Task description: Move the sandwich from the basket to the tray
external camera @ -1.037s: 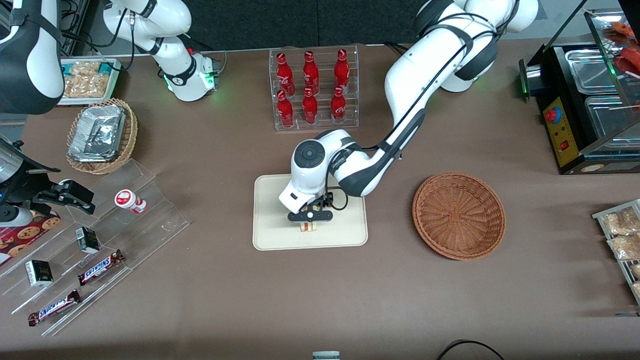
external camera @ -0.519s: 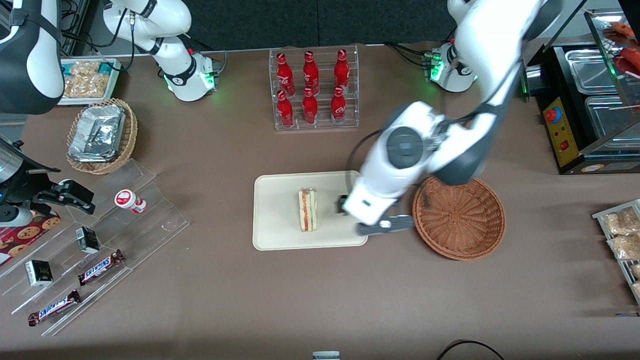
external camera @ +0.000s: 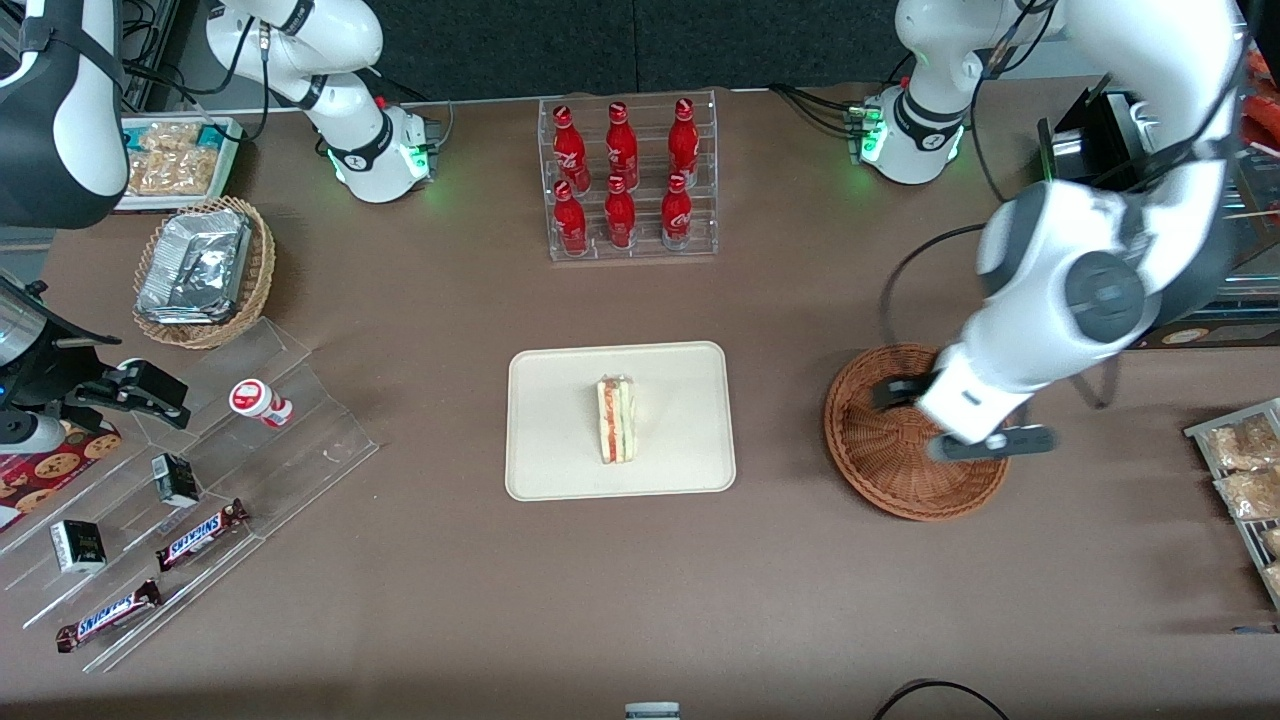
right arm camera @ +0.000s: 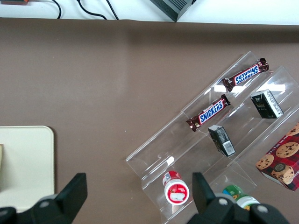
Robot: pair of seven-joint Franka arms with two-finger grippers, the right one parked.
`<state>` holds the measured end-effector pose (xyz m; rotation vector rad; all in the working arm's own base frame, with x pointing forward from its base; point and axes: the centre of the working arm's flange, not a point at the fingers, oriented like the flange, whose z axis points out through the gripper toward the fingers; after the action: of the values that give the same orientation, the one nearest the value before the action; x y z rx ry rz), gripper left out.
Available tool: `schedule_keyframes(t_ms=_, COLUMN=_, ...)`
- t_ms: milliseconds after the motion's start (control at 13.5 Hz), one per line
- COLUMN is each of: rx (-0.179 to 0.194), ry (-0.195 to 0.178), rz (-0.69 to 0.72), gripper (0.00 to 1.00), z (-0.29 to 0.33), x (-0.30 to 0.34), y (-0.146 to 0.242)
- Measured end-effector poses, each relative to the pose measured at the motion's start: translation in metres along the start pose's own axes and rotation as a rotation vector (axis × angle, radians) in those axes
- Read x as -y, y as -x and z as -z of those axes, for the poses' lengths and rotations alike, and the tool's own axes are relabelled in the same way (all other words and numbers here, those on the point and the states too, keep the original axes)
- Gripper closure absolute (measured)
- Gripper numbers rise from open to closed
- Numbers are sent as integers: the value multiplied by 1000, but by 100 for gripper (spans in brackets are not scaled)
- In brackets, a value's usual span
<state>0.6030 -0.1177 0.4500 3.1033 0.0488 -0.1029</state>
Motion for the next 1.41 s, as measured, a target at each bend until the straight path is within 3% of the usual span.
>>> schedule_keyframes(t_ms=222, rx=1, ry=-5, rz=-33, gripper=0, z=45, x=73, y=24)
schedule_keyframes(t_ms=593, rx=-17, ry=-41, rz=-46, gripper=0, z=153, x=68, y=65)
schedule_keyframes(t_ms=1407, rx=-26, ry=-40, rz=-66, gripper=0, z=177, x=57, y=71)
